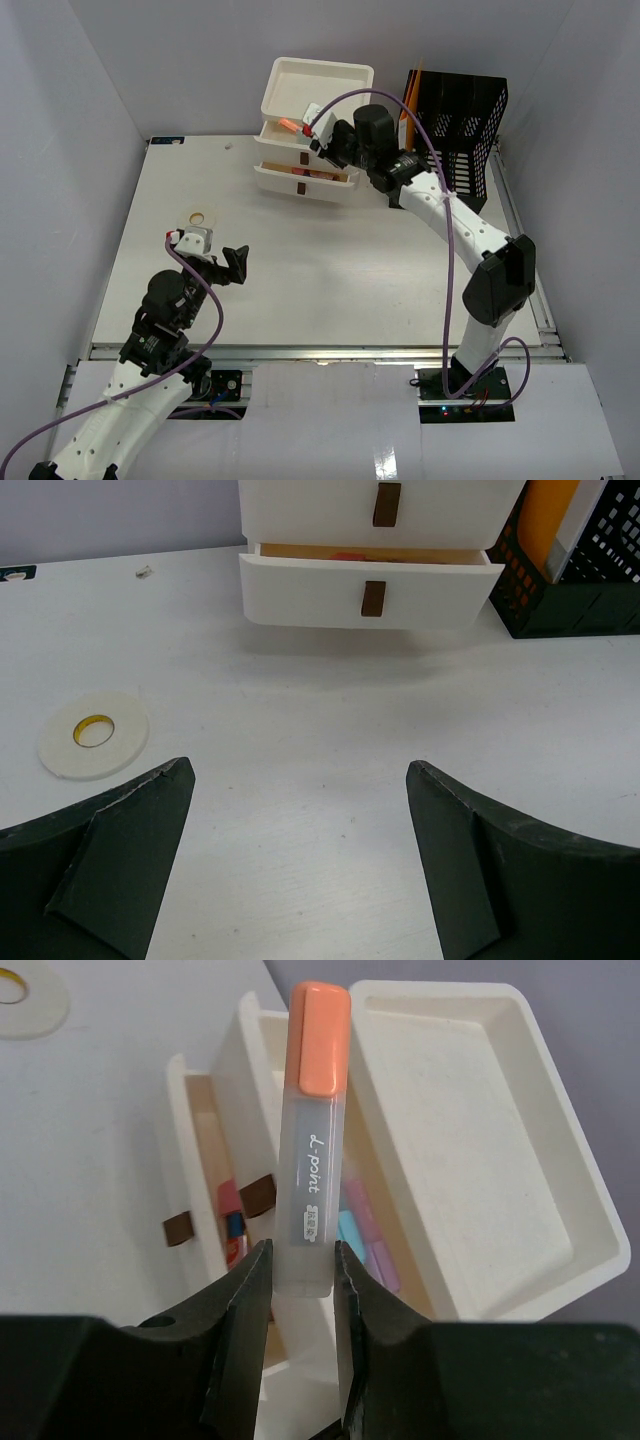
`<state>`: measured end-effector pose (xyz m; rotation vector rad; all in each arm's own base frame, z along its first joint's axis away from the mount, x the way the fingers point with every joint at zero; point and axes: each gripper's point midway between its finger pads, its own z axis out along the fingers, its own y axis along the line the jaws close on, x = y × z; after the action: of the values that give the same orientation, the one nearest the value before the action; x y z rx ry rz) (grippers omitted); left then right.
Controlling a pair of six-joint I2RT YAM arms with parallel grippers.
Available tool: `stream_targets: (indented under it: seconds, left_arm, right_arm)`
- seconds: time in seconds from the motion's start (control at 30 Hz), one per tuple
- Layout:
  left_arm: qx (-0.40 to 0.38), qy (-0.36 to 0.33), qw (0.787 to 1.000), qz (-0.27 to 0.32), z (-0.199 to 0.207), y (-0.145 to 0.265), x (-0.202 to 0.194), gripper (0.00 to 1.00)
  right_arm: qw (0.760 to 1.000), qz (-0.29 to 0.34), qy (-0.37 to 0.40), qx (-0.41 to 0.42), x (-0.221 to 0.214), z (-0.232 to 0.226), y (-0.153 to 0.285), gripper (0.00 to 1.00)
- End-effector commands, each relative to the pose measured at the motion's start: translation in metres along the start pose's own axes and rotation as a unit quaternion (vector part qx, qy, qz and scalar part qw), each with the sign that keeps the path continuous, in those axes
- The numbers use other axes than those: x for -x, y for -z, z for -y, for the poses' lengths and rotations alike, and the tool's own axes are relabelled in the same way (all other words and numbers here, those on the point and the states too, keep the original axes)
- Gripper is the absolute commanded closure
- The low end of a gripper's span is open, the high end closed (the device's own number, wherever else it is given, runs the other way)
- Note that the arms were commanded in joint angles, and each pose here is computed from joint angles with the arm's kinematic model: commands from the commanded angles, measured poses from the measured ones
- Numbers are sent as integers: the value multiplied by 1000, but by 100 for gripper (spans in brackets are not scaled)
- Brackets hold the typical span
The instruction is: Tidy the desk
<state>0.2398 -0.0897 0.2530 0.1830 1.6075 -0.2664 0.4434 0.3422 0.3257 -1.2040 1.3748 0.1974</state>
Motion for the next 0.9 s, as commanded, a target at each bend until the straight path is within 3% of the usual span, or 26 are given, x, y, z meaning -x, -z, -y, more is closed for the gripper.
stream_targets:
  seconds: [0.0,0.33,0.7,0.87]
  left_arm:
    - [-7,-3,1000,5,2,-2,5,2]
    - [-8,-5,1000,4,2,-2,5,2]
    - [-10,-5,1000,5,3,-2,5,2]
    - [-10,-4,1000,7,3,-2,6,2]
  right_arm:
    - [998,0,15,-60,4,46,-7,91]
    - [997,-36,14,-64,-39,59,-25,81]
    - [998,-43,7,-54,-51,55,-22,45]
    - [998,-37,2,-54,-46,56,-18,41]
